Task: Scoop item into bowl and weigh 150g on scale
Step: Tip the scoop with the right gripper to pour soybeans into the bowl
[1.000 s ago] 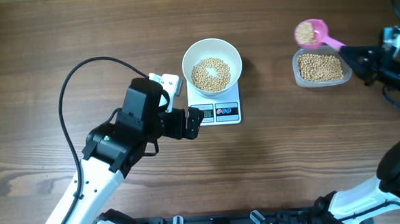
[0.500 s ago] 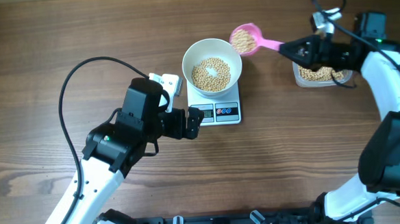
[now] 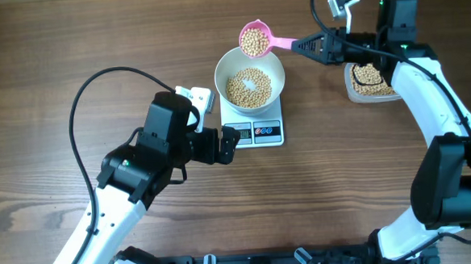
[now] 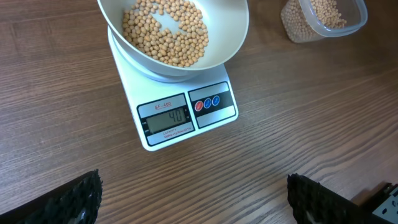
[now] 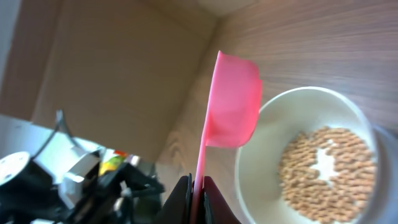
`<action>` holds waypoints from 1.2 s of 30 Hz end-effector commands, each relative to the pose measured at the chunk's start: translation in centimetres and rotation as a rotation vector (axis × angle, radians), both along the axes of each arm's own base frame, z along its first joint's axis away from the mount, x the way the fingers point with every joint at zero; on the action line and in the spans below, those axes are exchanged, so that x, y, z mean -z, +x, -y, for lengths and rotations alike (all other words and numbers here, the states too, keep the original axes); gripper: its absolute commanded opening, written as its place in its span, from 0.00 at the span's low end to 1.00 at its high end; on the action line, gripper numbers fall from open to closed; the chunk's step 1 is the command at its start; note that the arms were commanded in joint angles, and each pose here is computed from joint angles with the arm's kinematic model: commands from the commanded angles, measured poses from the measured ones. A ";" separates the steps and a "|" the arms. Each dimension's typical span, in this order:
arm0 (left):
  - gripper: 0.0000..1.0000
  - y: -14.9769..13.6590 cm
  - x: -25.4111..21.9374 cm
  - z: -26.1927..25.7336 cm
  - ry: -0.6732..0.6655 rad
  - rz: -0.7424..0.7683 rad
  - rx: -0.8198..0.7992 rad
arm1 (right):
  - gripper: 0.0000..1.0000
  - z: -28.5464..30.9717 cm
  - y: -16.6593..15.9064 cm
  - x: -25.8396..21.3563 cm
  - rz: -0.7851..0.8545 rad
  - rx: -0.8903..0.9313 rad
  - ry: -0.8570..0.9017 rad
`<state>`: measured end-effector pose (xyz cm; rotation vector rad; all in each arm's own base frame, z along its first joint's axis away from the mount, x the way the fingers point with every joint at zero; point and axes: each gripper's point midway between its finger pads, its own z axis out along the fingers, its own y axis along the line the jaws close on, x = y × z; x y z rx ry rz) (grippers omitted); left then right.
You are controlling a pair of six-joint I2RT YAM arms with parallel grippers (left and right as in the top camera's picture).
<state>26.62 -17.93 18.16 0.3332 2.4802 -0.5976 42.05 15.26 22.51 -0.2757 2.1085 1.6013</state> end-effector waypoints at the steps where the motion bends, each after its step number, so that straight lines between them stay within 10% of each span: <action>1: 1.00 0.0 0.1 0.2 0.005 0.001 0.008 | 0.04 0.1 0.5 -1.1 0.147 0.046 -0.099; 36: 1.00 0.0 0.1 0.2 0.005 0.001 0.008 | 0.04 -3.6 -1.6 0.0 0.674 -0.016 -0.787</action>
